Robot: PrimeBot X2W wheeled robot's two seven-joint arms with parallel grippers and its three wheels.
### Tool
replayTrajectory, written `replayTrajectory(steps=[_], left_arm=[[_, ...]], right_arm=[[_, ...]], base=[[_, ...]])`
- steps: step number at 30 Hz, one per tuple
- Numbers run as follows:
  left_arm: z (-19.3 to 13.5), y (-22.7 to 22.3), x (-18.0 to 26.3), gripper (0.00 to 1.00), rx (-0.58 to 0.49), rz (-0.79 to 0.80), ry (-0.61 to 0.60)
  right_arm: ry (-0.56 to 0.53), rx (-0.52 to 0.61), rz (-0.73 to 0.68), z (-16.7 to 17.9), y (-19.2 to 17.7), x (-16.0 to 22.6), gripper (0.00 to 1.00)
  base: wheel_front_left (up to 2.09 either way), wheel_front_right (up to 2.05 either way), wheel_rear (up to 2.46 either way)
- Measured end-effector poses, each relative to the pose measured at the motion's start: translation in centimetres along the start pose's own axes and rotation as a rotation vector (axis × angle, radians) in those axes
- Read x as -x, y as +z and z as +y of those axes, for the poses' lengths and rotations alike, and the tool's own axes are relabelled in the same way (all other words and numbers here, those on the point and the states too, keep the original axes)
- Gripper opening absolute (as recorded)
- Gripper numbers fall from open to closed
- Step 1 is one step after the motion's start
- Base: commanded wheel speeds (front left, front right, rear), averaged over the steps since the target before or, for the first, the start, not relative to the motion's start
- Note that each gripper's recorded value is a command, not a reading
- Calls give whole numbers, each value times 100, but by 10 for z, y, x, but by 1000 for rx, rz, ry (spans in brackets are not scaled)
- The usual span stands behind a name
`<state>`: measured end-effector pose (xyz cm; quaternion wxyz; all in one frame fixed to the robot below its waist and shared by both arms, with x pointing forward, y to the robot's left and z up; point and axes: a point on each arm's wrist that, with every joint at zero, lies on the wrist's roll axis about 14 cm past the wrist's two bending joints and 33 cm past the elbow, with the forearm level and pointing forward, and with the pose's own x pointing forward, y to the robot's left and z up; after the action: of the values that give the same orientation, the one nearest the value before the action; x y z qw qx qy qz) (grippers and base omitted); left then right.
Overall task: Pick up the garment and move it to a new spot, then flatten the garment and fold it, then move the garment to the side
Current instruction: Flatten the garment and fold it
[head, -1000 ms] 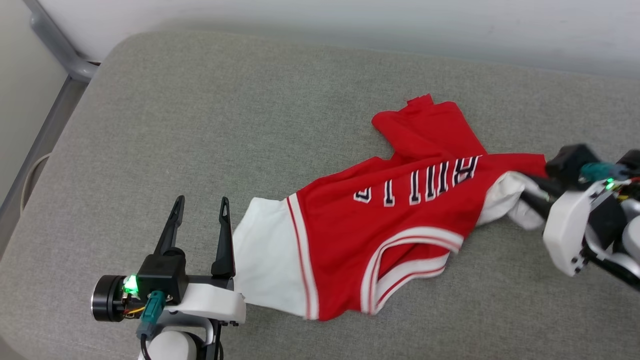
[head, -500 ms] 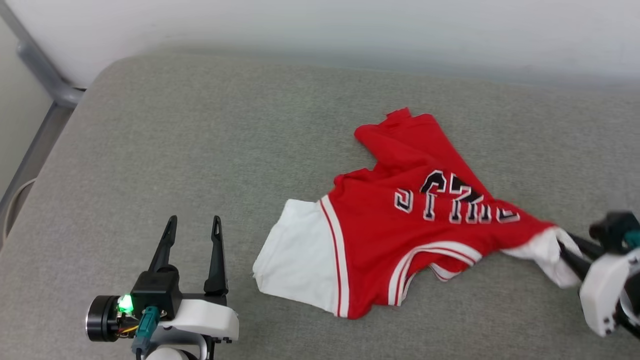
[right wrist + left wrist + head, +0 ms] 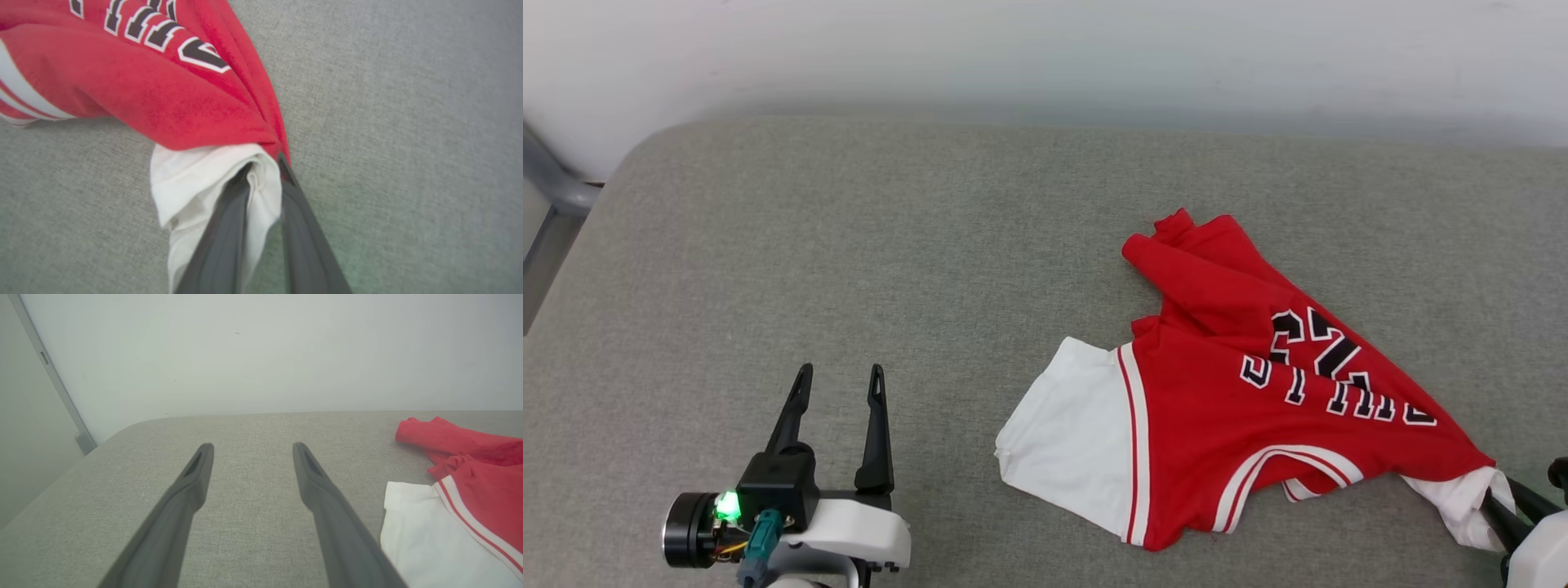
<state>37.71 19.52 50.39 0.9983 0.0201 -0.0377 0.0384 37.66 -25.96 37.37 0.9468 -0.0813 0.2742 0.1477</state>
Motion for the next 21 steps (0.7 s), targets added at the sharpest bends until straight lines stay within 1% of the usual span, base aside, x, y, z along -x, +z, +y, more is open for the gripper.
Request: replayTrajectory(steps=[1,2,4,7,9,13,17,21], left_arm=[[-1,-1,1,100,1,3,-4],[-3,-1,2,100,0,4,-14],[-5,2,2,100,0,-6,-21],[-6,7,2,100,-1,-22,-24],[-7,10,2,100,0,-30,-28],[-7,12,6,100,-3,-34,-28],[-6,14,9,100,-1,-39,-23],[-4,15,10,100,-1,-42,-18]], right_arm=[[-11,-7,-17,-2,2,2,100],[-52,-28,-73,-12,15,7,100],[-77,-20,-120,-22,29,12,100],[-133,13,-185,-44,50,24,100],[-168,32,-252,-56,72,32,100],[-208,79,-360,-68,104,49,100],[-205,103,-476,-62,147,62,100],[-145,116,-501,-33,168,67,100]], base=[[0,0,0],[0,0,0],[0,0,0],[0,0,0],[0,0,0],[0,0,0],[0,0,0],[0,0,0]])
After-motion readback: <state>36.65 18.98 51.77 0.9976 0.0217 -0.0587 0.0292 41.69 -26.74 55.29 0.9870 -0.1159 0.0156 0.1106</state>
